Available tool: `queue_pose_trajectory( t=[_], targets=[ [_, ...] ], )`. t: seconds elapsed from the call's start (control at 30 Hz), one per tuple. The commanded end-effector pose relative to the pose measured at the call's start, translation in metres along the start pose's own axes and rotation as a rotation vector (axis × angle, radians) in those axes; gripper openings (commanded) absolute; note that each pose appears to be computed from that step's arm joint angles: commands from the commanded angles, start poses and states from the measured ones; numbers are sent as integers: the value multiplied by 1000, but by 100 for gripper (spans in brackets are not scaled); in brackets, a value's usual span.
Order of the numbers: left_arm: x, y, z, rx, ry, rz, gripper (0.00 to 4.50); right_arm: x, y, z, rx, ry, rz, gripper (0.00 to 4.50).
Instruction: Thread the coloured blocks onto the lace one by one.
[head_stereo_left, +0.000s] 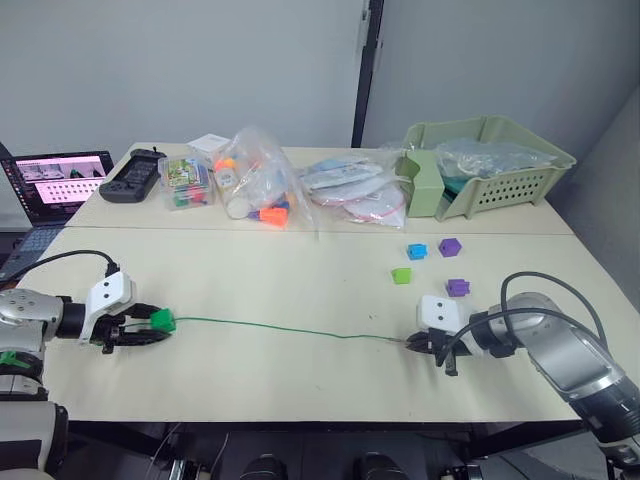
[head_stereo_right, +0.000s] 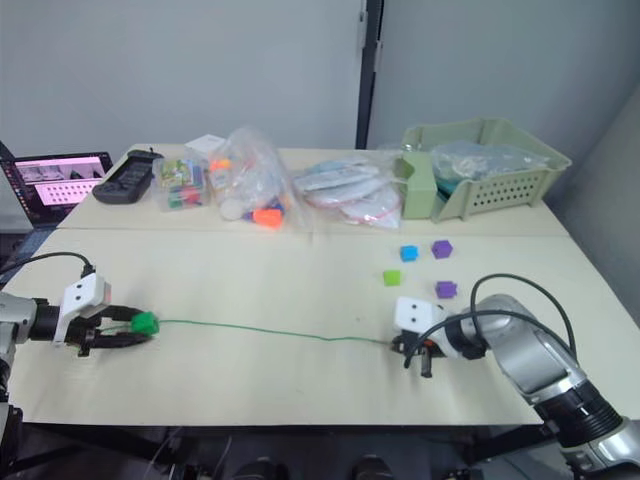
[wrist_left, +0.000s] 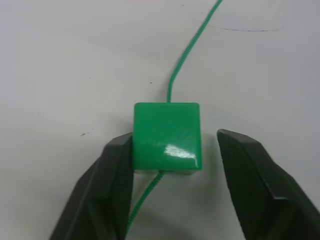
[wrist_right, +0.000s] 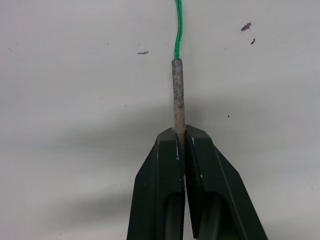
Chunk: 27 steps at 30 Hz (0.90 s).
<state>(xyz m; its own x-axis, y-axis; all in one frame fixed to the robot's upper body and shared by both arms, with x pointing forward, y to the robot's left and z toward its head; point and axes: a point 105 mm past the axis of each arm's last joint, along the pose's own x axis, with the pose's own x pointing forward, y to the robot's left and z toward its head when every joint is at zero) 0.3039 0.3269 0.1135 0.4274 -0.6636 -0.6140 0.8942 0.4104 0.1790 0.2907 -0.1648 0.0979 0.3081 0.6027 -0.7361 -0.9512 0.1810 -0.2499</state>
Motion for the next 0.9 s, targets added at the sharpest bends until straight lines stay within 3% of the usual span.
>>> queue_pose_trajectory(
  t=[0.03,0.07,0.27,0.33,0.4,0.7,0.9],
  targets=[
    [-25,13,22,60,22,37,413,-5,-3,7,-22,-22,-13,0],
    [-27,15,25,66,24,39,446,-5,-3,7,-22,-23,-13,0],
    [-24,22,78,137,-88,0,449,-9,-5,14,-16,-41,-21,0],
    [0,14,120,242,-190,-91,449,-9,-5,19,-5,-62,-28,0],
    [20,0,143,303,-246,-180,449,-10,-4,23,8,-83,-38,0],
    [109,-55,188,322,-447,-309,449,-15,4,34,50,-124,-58,0],
    [167,-107,199,362,-491,-449,449,-17,10,40,57,-123,-53,0]
  ],
)
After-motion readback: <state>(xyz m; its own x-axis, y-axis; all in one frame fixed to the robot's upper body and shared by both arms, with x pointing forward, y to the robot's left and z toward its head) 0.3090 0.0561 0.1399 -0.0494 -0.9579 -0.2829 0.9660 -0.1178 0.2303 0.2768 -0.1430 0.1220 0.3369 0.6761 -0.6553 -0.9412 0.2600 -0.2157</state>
